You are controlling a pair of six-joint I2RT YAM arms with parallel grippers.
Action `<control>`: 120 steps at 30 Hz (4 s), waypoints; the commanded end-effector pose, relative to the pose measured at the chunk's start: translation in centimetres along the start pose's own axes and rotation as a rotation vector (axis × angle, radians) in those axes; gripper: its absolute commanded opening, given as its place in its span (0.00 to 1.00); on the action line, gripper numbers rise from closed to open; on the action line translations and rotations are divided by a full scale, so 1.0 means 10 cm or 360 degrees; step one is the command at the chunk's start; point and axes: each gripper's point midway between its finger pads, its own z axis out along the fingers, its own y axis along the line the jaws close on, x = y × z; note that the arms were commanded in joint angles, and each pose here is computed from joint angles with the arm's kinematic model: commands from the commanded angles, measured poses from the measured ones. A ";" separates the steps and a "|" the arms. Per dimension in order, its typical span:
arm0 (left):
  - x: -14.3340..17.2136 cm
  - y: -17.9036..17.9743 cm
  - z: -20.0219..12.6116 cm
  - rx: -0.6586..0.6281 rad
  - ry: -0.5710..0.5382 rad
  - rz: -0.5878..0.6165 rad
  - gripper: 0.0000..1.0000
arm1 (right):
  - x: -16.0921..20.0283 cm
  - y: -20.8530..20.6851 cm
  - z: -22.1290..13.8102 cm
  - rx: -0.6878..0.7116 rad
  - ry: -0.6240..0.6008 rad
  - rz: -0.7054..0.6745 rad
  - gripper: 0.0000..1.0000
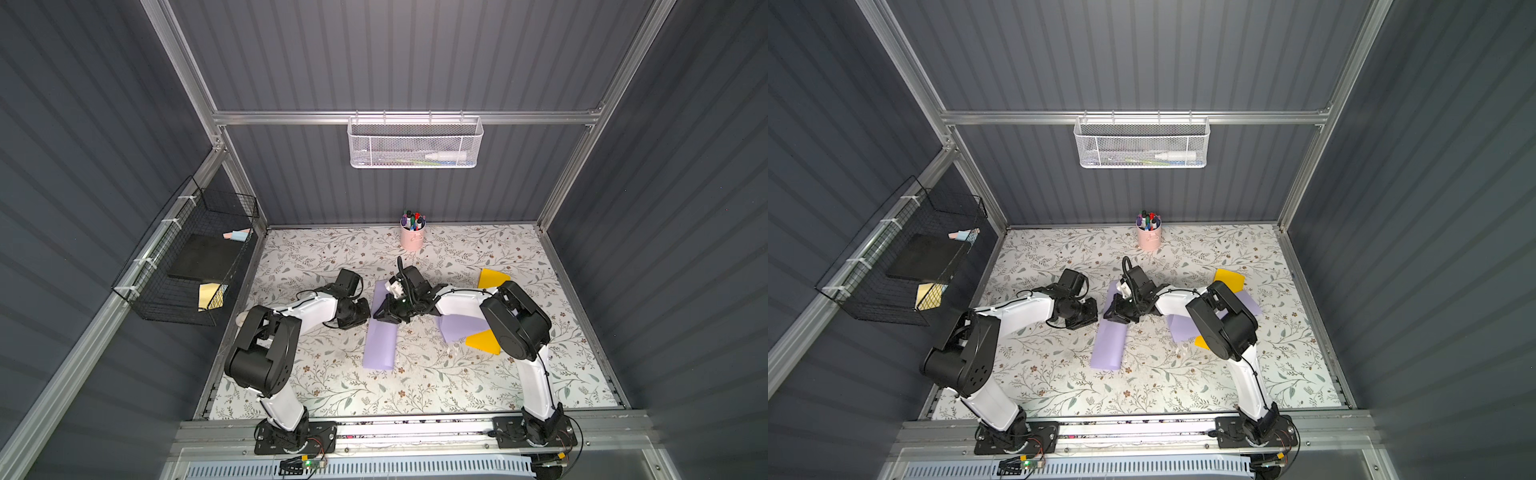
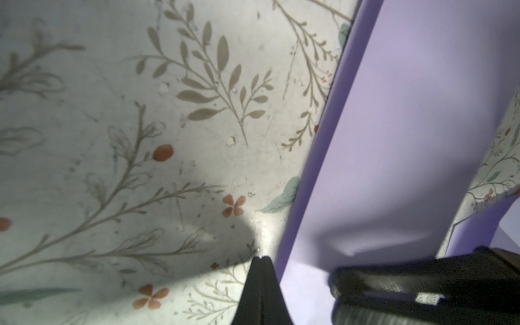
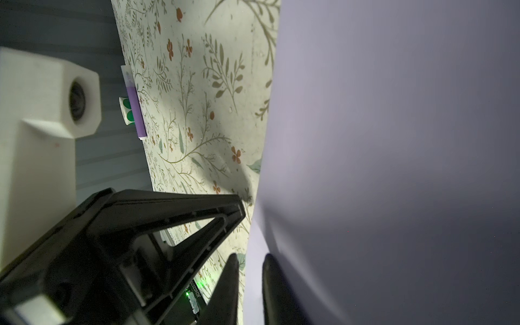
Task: Fold the rectangular paper in half along the long edge
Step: Fold the paper at the center of the board.
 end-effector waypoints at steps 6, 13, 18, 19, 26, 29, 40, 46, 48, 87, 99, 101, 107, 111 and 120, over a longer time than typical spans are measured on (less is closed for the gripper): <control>0.03 -0.19 -0.10 0.0157 0.0005 0.0051 0.04 | 0.06 -0.14 0.07 0.0035 0.0037 0.0049 0.19; 0.08 -0.20 -0.03 0.0195 0.0048 0.0031 0.04 | 0.06 -0.14 0.07 0.0034 0.0038 0.0049 0.19; 0.11 -0.18 0.03 0.0193 0.0078 0.0020 0.04 | 0.06 -0.15 0.08 0.0032 0.0041 0.0051 0.19; 0.12 -0.17 0.04 0.0192 0.0083 0.0018 0.04 | 0.06 -0.15 0.08 0.0035 0.0043 0.0052 0.19; 0.17 -0.13 0.12 0.0178 0.0125 0.0005 0.04 | 0.05 -0.15 0.08 0.0033 0.0040 0.0055 0.19; 0.20 -0.09 0.15 0.0160 0.0141 0.0001 0.04 | 0.06 -0.15 0.08 0.0033 0.0043 0.0056 0.19; 0.31 0.05 0.23 0.0086 0.0191 -0.0013 0.01 | 0.05 -0.14 0.08 0.0027 0.0043 0.0053 0.19; 0.33 0.08 0.24 0.0067 0.0205 -0.0009 0.01 | 0.04 -0.08 0.05 0.0005 0.0040 0.0045 0.19; 0.34 0.09 0.23 0.0054 0.0209 -0.0005 0.01 | 0.02 -0.01 0.01 -0.0021 0.0032 0.0028 0.19; 0.40 0.17 0.25 -0.0001 0.0245 0.0005 0.00 | -0.23 -0.22 -0.56 -0.0120 -0.0032 0.0086 0.20; 0.40 0.17 0.24 -0.0001 0.0245 0.0005 0.00 | -0.23 -0.15 -0.52 -0.0136 -0.0012 0.0089 0.18; 0.40 0.17 0.23 -0.0003 0.0244 0.0006 0.00 | -0.23 -0.08 -0.56 -0.0148 -0.0025 0.0063 0.18; 0.40 0.17 0.25 -0.0004 0.0248 0.0006 0.00 | -0.26 0.16 -0.75 -0.0165 -0.0070 -0.0025 0.19; 0.40 0.17 0.24 -0.0005 0.0246 0.0004 0.00 | -0.25 0.13 -0.73 -0.0156 -0.0062 -0.0018 0.19; 0.41 0.18 0.24 -0.0006 0.0252 0.0007 0.00 | -0.20 -0.10 -0.58 -0.0119 -0.0021 0.0044 0.18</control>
